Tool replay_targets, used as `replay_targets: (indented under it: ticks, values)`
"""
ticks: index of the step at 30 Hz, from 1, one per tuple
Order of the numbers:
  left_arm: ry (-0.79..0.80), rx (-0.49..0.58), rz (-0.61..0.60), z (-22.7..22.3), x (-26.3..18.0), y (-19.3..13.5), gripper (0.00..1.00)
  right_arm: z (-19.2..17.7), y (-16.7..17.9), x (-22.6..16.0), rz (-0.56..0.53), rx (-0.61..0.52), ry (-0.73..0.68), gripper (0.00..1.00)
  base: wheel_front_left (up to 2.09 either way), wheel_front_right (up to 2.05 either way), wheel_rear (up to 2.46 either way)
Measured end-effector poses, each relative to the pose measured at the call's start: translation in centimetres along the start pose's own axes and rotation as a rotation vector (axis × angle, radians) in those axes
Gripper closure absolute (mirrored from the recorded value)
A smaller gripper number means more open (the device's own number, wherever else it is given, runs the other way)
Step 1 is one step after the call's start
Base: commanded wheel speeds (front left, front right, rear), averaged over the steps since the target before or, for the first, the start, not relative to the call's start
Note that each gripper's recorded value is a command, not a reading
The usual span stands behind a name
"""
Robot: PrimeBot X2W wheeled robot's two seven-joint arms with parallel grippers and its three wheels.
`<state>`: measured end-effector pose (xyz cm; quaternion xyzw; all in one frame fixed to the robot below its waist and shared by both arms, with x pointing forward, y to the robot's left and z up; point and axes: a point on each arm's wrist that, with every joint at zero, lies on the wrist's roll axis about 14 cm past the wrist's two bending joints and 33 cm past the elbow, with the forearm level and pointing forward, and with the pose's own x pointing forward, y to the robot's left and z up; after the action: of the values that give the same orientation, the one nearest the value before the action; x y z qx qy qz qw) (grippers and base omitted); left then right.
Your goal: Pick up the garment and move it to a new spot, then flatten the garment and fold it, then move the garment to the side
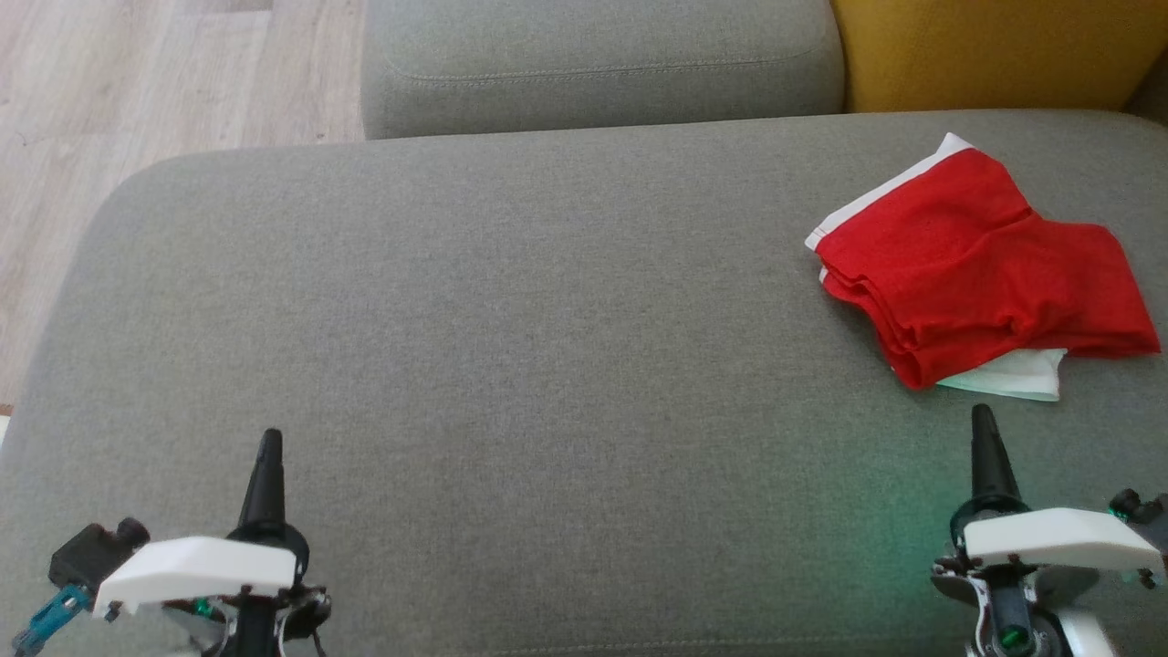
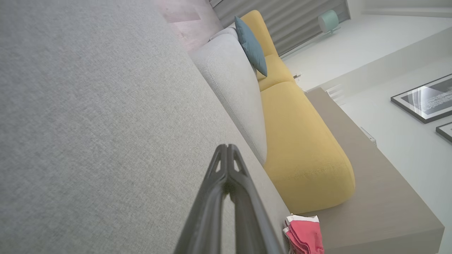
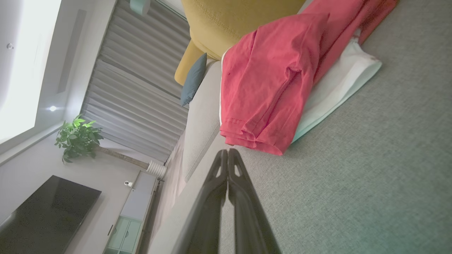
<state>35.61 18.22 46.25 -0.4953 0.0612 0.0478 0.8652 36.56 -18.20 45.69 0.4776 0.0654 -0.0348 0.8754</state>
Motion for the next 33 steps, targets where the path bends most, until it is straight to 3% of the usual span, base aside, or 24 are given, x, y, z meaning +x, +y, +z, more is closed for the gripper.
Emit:
replay_targets:
  ticks: [33]
  values:
    - [0.032,-0.328,-0.024,0.3,0.8,-0.4,1.0,1.5,-0.2,0.1,0.002,0.355,-0.021,1.0,0.0,0.0,0.0]
